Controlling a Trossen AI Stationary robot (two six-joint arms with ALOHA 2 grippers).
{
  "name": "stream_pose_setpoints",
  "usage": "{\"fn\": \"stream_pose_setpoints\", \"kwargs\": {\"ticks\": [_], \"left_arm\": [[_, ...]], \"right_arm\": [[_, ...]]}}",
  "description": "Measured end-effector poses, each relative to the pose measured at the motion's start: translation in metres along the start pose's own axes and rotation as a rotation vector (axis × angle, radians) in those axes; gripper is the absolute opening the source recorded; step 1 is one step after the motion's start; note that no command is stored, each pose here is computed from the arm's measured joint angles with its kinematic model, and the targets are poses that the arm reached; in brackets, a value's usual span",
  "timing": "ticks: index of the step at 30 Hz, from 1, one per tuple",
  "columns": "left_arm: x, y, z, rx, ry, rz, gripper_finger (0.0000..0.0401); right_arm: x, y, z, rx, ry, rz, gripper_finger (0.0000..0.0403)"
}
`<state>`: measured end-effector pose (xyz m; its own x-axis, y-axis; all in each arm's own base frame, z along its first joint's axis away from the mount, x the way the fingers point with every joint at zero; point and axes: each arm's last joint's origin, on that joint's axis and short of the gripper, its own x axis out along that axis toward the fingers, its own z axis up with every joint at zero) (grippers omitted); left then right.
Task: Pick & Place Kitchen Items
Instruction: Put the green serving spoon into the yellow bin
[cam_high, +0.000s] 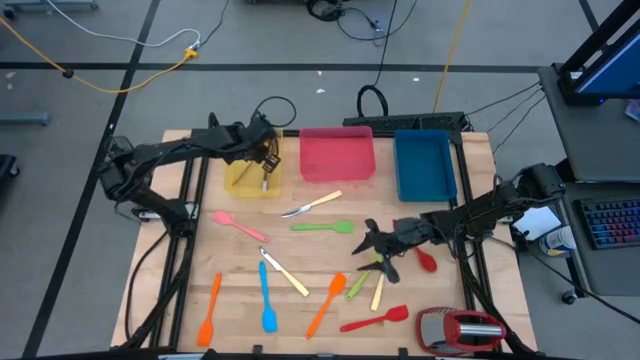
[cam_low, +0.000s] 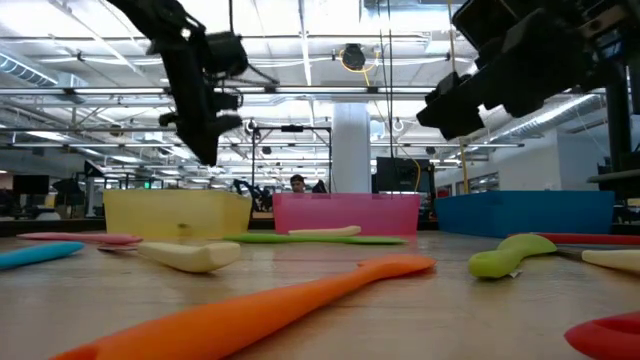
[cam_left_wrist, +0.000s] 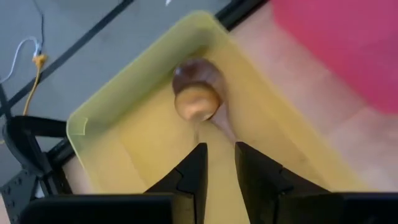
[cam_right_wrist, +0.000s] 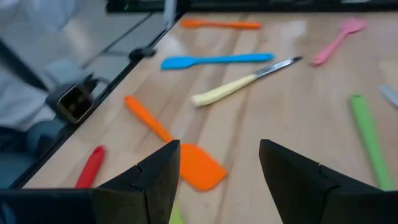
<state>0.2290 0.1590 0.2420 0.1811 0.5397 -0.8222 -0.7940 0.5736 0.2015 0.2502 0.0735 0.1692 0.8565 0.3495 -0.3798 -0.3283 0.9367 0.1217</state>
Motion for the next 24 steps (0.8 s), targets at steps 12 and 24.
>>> {"fn": "stream_pose_setpoints", "kwargs": {"ticks": [12,24], "left_arm": [[-0.045,-0.015,-0.006,0.058,-0.142,-0.095,0.0088],[-0.050,-0.026,-0.007,0.087,-0.168,-0.127,0.0088]], "right_arm": [[0.039,0.009,-0.034,-0.022,0.227,0.115,0.0209],[0.051,0.006,-0.061,-0.091,0.327,0.162,0.0171]]}}
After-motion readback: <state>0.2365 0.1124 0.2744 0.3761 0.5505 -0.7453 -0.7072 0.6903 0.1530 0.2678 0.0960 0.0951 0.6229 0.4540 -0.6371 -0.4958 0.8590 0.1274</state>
